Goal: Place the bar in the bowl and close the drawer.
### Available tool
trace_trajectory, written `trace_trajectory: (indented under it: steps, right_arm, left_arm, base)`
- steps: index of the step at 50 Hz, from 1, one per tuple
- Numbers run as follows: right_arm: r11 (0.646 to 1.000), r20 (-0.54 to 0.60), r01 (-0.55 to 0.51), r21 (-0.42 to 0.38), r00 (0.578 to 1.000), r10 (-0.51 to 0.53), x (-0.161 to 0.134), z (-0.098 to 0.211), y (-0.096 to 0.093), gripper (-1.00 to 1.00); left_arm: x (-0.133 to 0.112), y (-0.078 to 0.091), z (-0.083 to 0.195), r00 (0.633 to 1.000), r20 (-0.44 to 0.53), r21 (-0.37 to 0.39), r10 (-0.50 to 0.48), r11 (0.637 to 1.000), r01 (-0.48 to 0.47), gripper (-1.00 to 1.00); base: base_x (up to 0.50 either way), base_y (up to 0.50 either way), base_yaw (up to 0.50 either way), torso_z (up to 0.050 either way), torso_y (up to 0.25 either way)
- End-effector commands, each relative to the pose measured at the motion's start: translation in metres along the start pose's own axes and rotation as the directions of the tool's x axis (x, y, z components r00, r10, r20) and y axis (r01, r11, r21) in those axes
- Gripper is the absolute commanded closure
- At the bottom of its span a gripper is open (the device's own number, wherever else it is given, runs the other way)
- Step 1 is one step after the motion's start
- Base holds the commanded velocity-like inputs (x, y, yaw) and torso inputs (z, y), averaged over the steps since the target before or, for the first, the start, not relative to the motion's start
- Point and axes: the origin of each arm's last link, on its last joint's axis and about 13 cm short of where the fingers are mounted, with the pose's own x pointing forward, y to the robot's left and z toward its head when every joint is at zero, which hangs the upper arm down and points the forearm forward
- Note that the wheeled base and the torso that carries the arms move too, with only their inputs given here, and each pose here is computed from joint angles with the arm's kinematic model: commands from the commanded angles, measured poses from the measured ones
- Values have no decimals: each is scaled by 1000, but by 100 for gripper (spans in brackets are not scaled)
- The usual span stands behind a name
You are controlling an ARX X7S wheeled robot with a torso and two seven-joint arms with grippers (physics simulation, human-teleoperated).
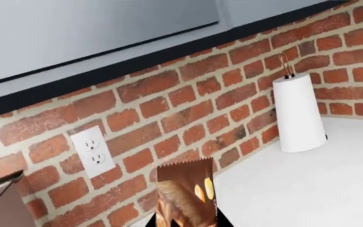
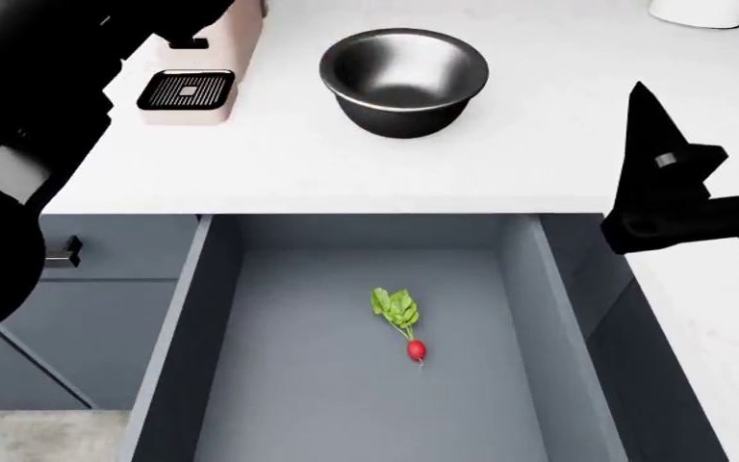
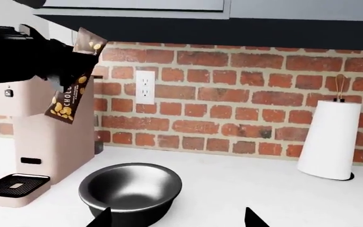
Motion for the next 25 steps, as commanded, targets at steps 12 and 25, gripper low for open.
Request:
trace_trajectory:
  steps: [12, 25]
  right_arm:
    - [1000, 22, -21, 17, 1000, 21, -3, -5, 0, -100]
    - [1000, 13, -19, 23, 1000, 19, -3, -8, -1, -100]
  left_arm:
    - [5, -47, -21, 984, 12, 22, -180, 984, 179, 100]
    - [4, -64, -35, 972, -10, 16, -234, 972, 234, 100]
  base:
    - [0, 0, 0, 0, 0]
    - [0, 0, 0, 0, 0]
